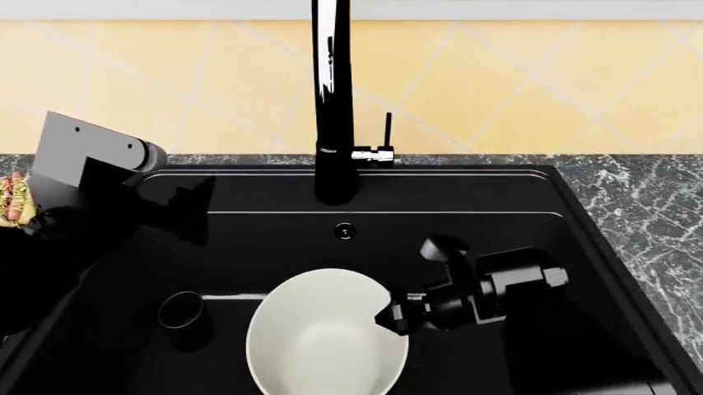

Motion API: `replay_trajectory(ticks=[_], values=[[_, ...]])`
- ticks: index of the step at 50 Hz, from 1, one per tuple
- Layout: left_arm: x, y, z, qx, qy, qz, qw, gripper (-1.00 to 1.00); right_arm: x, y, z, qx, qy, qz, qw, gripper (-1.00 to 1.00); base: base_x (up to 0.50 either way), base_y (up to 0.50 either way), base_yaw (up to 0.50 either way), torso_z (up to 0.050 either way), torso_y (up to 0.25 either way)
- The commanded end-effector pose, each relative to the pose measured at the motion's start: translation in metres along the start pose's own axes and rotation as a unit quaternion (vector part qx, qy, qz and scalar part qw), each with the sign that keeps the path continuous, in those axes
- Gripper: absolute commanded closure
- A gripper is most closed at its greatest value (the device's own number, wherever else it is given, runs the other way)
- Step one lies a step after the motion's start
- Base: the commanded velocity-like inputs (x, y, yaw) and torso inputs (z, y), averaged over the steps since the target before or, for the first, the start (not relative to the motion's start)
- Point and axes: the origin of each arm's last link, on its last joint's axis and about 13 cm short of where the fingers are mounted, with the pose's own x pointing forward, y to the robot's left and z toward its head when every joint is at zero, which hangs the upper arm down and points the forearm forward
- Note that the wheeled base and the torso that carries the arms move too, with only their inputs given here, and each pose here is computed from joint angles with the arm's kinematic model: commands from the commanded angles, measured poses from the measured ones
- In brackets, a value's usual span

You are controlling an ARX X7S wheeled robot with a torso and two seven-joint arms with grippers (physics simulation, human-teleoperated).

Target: Pick the cup and bowl from the sink and place them on the counter for drying.

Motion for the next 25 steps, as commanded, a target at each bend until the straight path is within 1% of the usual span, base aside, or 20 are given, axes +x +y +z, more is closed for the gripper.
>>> replay_trajectory(ticks=[1,3,7,9,12,13,18,21,25], values=[[0.000,0.001,-0.001,-0.002,0.000,-0.001,1.000,-1.00,-0.002,0.001,0.003,0.001,-0.009,0.004,1.000,1.00,0.00,0.00,0.00,0.000,0.000],[0.000,0.000,-0.001,-0.002,0.000,-0.002,1.000,-1.00,-0.004,0.000,0.005,0.001,-0.014,0.000,1.000,1.00,0.00,0.00,0.00,0.000,0.000],[0.008,-0.008,-0.002,-0.004,0.001,-0.004,1.000,-1.00,-0.008,-0.001,0.006,0.000,-0.013,-0.007,1.000,1.00,0.00,0.00,0.00,0.000,0.000],[0.007,-0.005,-0.002,-0.005,0.001,-0.004,1.000,-1.00,-0.010,0.000,0.008,-0.002,-0.015,-0.008,1.000,1.00,0.00,0.00,0.00,0.000,0.005],[0.007,-0.007,0.000,-0.003,-0.001,-0.007,1.000,-1.00,-0.011,0.000,0.010,-0.009,-0.012,-0.011,1.000,1.00,0.00,0.00,0.00,0.000,0.000],[0.002,-0.003,0.001,-0.004,-0.003,-0.006,1.000,-1.00,-0.012,0.000,0.010,-0.008,-0.012,-0.009,1.000,1.00,0.00,0.00,0.00,0.000,0.000],[0.003,-0.003,0.001,-0.003,-0.003,-0.005,1.000,-1.00,-0.016,0.001,0.015,-0.015,-0.016,-0.008,1.000,1.00,0.00,0.00,0.00,0.000,0.000],[0.001,-0.001,0.001,-0.003,-0.004,-0.004,1.000,-1.00,-0.021,0.002,0.019,-0.019,-0.018,-0.003,1.000,1.00,0.00,0.00,0.00,0.000,0.000],[0.006,-0.006,0.001,-0.003,-0.005,-0.006,1.000,-1.00,-0.028,0.004,0.027,-0.027,-0.027,-0.004,0.999,1.00,0.00,0.00,0.00,0.000,0.000]])
